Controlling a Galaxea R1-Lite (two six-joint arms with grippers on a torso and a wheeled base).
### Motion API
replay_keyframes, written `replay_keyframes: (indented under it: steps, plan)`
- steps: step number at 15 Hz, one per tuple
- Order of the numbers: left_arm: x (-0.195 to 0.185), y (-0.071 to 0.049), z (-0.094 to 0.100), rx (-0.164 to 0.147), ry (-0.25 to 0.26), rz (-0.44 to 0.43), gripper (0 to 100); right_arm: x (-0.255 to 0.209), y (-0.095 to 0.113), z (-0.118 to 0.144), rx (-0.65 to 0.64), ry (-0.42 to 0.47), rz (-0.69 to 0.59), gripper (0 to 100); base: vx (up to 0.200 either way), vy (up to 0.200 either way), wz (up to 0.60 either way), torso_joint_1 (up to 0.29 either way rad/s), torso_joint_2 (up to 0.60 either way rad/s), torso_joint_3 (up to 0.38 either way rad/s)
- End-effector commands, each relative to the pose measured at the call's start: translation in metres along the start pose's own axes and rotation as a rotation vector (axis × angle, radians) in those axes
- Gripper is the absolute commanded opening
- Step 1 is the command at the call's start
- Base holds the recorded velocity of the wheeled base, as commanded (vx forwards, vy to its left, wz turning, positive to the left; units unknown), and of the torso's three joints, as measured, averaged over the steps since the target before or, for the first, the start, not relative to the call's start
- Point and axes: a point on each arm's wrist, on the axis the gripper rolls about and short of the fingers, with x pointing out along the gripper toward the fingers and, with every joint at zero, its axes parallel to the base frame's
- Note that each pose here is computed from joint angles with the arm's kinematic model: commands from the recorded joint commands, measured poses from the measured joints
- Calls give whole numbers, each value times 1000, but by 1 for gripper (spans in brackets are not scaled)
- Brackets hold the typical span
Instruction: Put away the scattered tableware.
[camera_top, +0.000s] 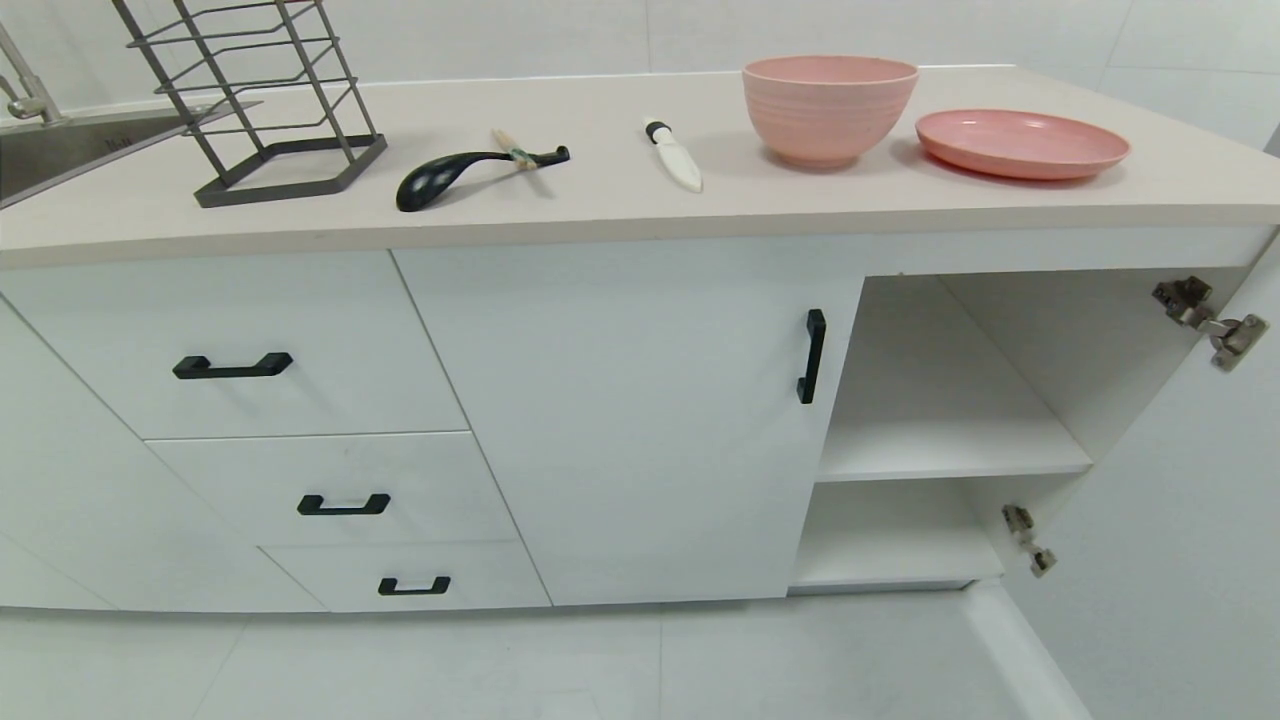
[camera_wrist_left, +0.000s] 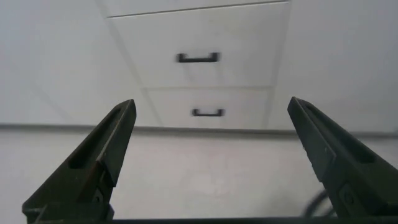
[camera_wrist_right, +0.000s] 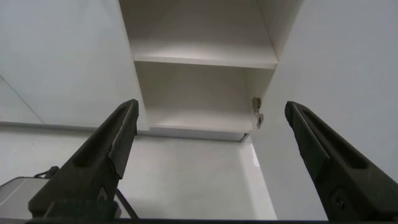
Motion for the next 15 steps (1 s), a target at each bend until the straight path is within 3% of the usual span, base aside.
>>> replay_keyframes:
  steps: [1, 2, 4, 6, 7, 8, 11, 12, 15]
  plan:
    - [-6, -1, -1, 10, -49, 53, 100, 0, 0, 0, 2, 4, 1, 100, 0, 0, 0, 0, 0, 0]
    - [-7, -2, -2, 7, -77, 14, 100, 0, 0, 0, 2, 4, 1, 100, 0, 0, 0, 0, 0, 0]
    - [-8, -6, -1, 14, -106, -166, 100, 0, 0, 0, 16, 4, -6, 100, 0, 0, 0, 0, 0, 0]
    - [-8, -7, -3, 6, -89, -210, 100, 0, 0, 0, 14, 4, -3, 100, 0, 0, 0, 0, 0, 0]
    - [-8, -7, -7, -20, -50, -204, 100, 0, 0, 0, 16, 4, -6, 100, 0, 0, 0, 0, 0, 0]
    - [-8, -7, -7, -46, -43, -179, 100, 0, 0, -1, 17, 5, -7, 100, 0, 0, 0, 0, 0, 0]
    - [-8, -7, -7, -28, -47, -182, 100, 0, 0, -1, 33, 6, -15, 100, 0, 0, -400, 3, 3, 0]
    - [-8, -7, -7, -56, -44, -182, 100, 0, 0, -1, 33, 6, -15, 100, 0, 0, -600, 2, 2, 7]
    - [-8, -7, -7, -79, -42, -184, 100, 0, 0, -1, 31, 6, -15, 100, 0, 0, -400, 2, -2, 0]
